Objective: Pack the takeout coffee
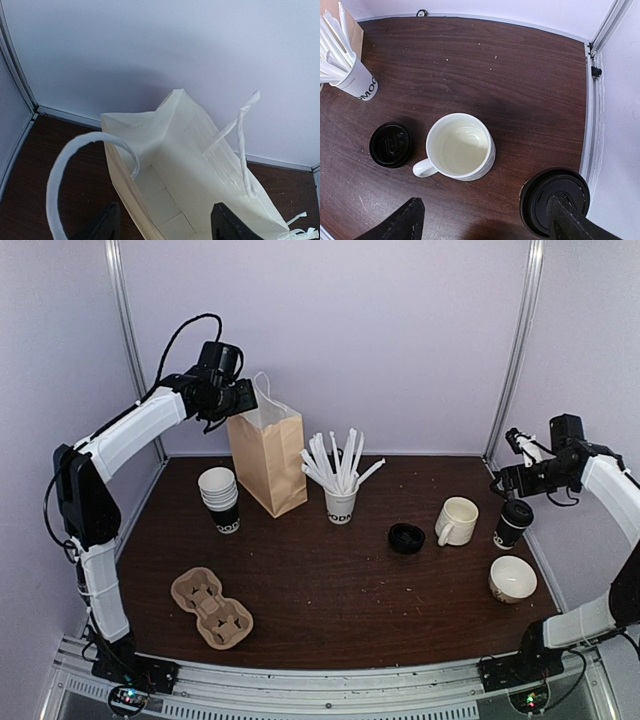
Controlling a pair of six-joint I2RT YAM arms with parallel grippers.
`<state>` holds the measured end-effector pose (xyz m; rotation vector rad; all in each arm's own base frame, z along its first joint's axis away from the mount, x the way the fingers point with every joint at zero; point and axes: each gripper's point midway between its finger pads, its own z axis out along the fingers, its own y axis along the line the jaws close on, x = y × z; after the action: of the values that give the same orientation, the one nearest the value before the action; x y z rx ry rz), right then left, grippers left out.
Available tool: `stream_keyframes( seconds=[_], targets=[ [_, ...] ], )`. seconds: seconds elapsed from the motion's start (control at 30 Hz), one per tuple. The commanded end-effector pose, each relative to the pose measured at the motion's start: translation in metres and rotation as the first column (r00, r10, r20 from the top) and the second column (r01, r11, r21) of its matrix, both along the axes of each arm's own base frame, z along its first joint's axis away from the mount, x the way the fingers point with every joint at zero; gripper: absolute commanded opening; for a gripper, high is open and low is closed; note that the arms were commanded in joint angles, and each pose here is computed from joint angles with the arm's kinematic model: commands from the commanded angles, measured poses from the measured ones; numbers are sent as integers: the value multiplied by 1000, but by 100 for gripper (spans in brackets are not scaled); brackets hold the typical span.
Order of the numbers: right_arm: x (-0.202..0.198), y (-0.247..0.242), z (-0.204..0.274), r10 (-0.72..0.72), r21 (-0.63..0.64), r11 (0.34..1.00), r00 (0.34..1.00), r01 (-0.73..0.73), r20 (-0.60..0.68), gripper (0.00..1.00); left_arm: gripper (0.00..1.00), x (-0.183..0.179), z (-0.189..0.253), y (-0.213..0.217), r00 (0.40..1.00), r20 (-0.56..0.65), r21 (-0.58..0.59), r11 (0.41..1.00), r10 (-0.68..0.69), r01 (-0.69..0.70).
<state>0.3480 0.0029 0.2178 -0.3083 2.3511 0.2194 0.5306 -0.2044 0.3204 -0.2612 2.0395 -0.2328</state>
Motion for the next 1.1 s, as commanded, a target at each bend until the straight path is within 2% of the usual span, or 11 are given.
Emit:
stream_keyframes(
  seconds=[0.0, 0.17, 0.33, 0.5, 0.63, 0.7, 0.77, 1.07],
  targets=[
    [0, 7, 9, 17, 23, 1000, 999, -18, 52, 88, 64, 4, 4, 11, 997, -2, -36, 996, 77, -77],
    [0, 8, 3, 25, 26, 999, 999, -26, 44, 88, 62, 9, -11, 11, 995, -36, -19, 996, 88, -89],
    [0, 9, 0, 32, 29, 999, 999, -33, 38, 88, 51, 15, -28, 11, 993, -82, -17, 996, 82, -83],
    [1, 9, -3, 36, 31, 999, 999, -37, 34, 87, 33, 17, -28, 11, 993, -77, -16, 996, 84, -85],
    [1, 10, -5, 38, 34, 999, 999, -39, 31, 87, 22, 18, -18, 11, 996, -46, -19, 997, 78, -79],
    [1, 10, -5, 40, 35, 999, 999, -41, 30, 87, 9, 18, -13, 11, 997, -33, -21, 997, 73, -74],
    [2, 10, -7, 41, 35, 998, 999, -42, 26, 87, 2, 17, -5, 12, 997, -13, -21, 997, 73, -74],
    [0, 10, -10, 46, 32, 998, 999, -46, 21, 87, 0, 16, 71, 13, 973, 228, -18, 1000, 24, -21]
  ],
)
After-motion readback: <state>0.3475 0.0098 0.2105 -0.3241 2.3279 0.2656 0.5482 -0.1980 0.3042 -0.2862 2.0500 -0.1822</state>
